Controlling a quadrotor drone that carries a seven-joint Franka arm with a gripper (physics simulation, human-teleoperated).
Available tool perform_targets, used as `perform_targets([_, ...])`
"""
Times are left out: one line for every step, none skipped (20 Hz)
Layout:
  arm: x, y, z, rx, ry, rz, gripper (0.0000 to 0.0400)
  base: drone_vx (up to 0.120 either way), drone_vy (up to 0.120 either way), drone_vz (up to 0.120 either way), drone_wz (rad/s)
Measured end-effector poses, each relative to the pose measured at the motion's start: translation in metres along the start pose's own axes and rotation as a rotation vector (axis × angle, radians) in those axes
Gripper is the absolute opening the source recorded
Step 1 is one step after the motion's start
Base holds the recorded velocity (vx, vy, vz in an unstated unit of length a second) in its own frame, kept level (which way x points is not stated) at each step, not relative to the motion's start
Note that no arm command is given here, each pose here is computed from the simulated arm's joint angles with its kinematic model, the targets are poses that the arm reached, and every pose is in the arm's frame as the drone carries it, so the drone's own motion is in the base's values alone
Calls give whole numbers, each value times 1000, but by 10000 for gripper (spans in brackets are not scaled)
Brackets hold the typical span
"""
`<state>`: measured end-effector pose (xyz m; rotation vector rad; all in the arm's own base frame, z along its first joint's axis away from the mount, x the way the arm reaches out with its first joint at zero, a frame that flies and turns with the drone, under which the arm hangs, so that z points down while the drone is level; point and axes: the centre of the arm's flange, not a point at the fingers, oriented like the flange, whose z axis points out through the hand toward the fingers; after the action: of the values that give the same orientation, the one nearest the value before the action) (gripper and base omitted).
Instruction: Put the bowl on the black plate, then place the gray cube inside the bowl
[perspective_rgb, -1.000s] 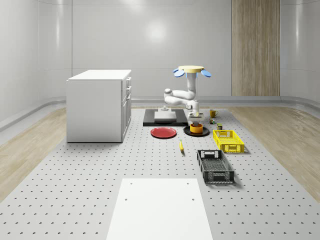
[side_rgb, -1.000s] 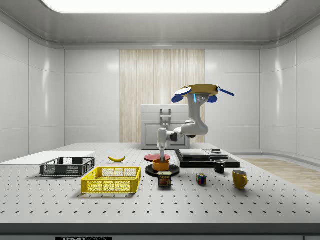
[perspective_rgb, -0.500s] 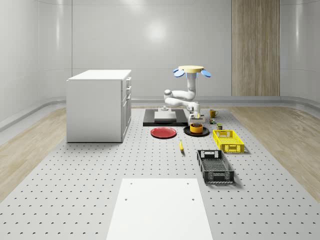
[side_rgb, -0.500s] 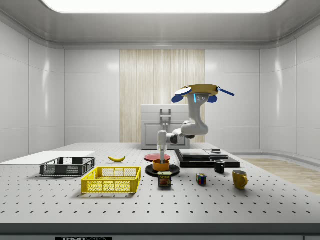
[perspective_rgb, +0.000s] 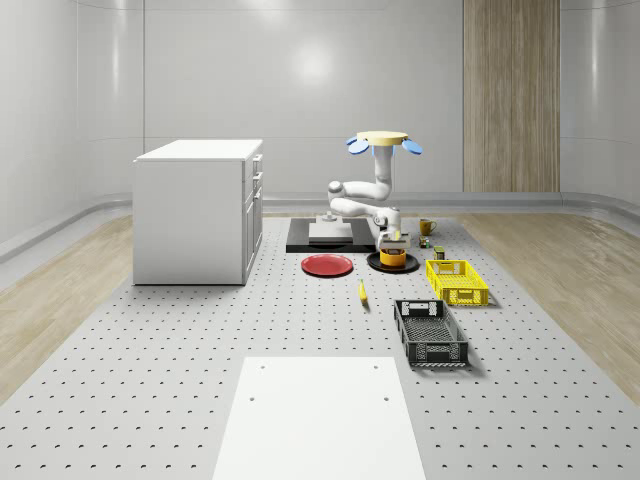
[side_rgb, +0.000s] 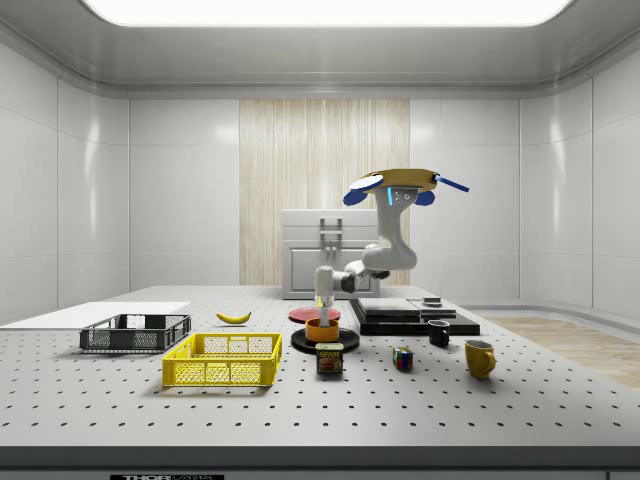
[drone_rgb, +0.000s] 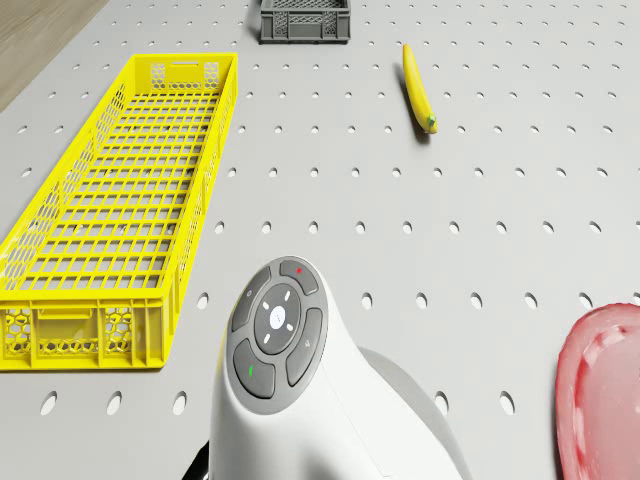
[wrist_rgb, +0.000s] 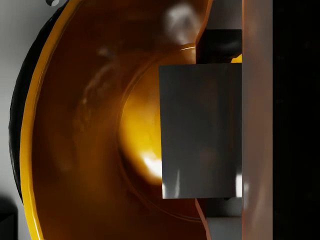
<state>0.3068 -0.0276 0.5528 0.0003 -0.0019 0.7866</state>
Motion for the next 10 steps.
perform_targets([0,0,-2,0,-1,0,348,0,0,0,0])
perform_targets([0,0,-4,0,-1,0,357,0,0,0,0])
perform_targets([0,0,-7,0,-1,0,366,0,0,0,0])
perform_targets([0,0,-11,0,-1,-1,374,0,0,0,0])
perform_targets([0,0,-15,0,-1,-1,380,0,0,0,0])
perform_targets([0,0,-18,0,-1,-1,384,0,0,0,0])
perform_targets([0,0,-21,0,-1,-1,388,0,0,0,0])
perform_targets([0,0,-24,0,0,-1,390,0,0,0,0])
perform_targets([0,0,-26,0,0,-1,393,0,0,0,0])
perform_targets([0,0,-28,0,0,-1,394,0,0,0,0])
